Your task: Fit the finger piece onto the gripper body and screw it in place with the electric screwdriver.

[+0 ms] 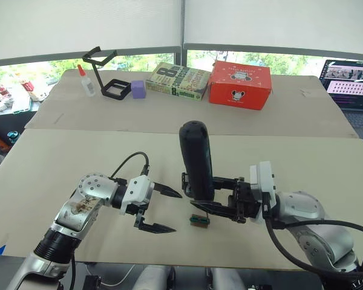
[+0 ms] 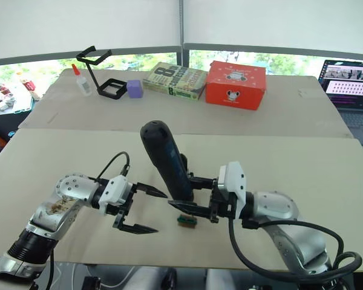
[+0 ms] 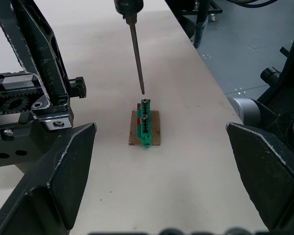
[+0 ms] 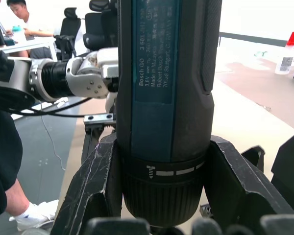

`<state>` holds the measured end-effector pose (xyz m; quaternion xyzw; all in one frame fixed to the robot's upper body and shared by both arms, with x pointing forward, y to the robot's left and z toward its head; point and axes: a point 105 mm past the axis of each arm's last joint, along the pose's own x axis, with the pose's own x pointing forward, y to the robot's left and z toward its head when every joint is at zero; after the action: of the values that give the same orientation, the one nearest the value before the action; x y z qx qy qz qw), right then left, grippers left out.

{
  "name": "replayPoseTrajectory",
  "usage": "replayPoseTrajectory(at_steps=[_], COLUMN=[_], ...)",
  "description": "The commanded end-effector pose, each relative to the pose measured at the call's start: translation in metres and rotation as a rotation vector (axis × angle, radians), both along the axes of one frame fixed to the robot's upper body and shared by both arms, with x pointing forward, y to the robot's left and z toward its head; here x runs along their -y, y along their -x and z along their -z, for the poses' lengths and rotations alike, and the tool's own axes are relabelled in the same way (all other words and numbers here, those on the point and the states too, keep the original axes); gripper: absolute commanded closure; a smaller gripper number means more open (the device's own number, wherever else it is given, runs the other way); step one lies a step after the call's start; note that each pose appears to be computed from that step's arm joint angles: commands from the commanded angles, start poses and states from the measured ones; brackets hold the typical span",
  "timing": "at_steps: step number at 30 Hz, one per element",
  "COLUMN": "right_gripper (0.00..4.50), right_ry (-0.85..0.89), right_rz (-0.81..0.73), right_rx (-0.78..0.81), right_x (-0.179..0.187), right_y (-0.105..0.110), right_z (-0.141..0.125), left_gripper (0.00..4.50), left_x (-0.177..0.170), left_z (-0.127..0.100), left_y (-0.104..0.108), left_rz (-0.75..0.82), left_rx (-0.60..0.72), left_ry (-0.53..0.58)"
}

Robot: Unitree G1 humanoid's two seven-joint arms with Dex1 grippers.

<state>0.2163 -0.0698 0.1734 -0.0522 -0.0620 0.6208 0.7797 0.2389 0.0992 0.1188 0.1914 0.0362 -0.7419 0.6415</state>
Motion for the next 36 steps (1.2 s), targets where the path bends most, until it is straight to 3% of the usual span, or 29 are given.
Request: replayPoseTrajectory(at_steps=[1,36], right_gripper=[2.59,2.59], right_ry=[-0.035,-0.043], right_rz=[-0.024,-0.043], right_rx=[0.074,0.084], right_x=[-0.0023,-0.0069], right_y=[0.0061,0.0068], right_z=[-0.0131,-0.0112], left_gripper=[0.00,0.00], left_x=[0.0022,0.0024], left_z=[-0.0052,0.0007], left_y=[0.0006,0.0023], left_rz=[0.020,0.025], left_rx=[0.027,0.026], left_ry=[0.006,-0.012])
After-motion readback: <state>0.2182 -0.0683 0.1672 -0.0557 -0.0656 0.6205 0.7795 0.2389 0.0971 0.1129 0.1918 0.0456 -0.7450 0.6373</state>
